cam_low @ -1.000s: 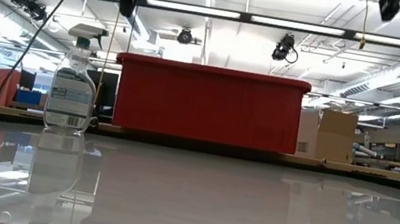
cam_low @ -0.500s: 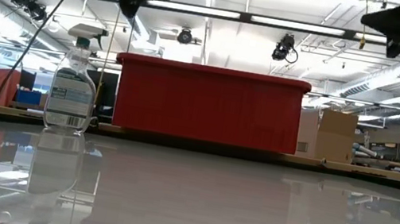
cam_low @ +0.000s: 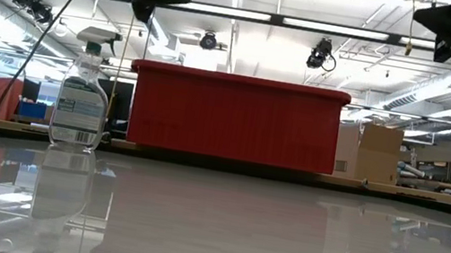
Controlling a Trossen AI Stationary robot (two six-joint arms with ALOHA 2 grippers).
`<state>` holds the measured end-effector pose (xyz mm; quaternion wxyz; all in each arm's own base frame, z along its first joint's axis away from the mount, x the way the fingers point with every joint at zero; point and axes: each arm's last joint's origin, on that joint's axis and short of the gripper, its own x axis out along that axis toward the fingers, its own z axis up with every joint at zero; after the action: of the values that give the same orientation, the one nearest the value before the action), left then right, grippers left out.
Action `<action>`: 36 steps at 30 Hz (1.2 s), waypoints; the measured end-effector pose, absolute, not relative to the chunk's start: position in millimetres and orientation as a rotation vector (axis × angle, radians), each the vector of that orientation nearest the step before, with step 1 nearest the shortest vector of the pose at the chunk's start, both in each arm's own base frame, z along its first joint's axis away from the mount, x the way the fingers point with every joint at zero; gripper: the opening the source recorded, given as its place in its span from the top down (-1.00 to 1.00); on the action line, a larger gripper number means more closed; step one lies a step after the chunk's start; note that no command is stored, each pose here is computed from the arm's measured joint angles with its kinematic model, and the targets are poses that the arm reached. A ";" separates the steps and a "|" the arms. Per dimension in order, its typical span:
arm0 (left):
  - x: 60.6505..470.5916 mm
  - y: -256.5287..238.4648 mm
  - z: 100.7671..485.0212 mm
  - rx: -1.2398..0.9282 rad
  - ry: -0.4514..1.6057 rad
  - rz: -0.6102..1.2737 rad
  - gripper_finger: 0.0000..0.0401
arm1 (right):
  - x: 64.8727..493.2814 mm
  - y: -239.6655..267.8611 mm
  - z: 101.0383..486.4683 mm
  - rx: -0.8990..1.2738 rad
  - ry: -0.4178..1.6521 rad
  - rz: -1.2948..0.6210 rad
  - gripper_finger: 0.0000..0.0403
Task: Fold laundry
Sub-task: Return to Home Position
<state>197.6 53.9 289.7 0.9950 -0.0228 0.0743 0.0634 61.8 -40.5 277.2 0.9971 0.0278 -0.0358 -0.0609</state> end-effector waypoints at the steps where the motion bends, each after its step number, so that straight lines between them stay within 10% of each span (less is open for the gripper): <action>1: 197.1 53.8 281.5 -0.064 0.134 0.128 1.00 | 62.0 -40.3 277.0 0.046 -0.074 -0.108 0.99; 36: 99.4 27.0 182.6 -0.198 0.030 0.152 1.00 | 70.9 -53.7 226.0 0.114 -0.229 0.100 0.99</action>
<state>99.4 27.0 182.6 0.9921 -0.0987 0.0147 0.0756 70.9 -53.7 226.0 0.9906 0.0568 -0.1141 0.0499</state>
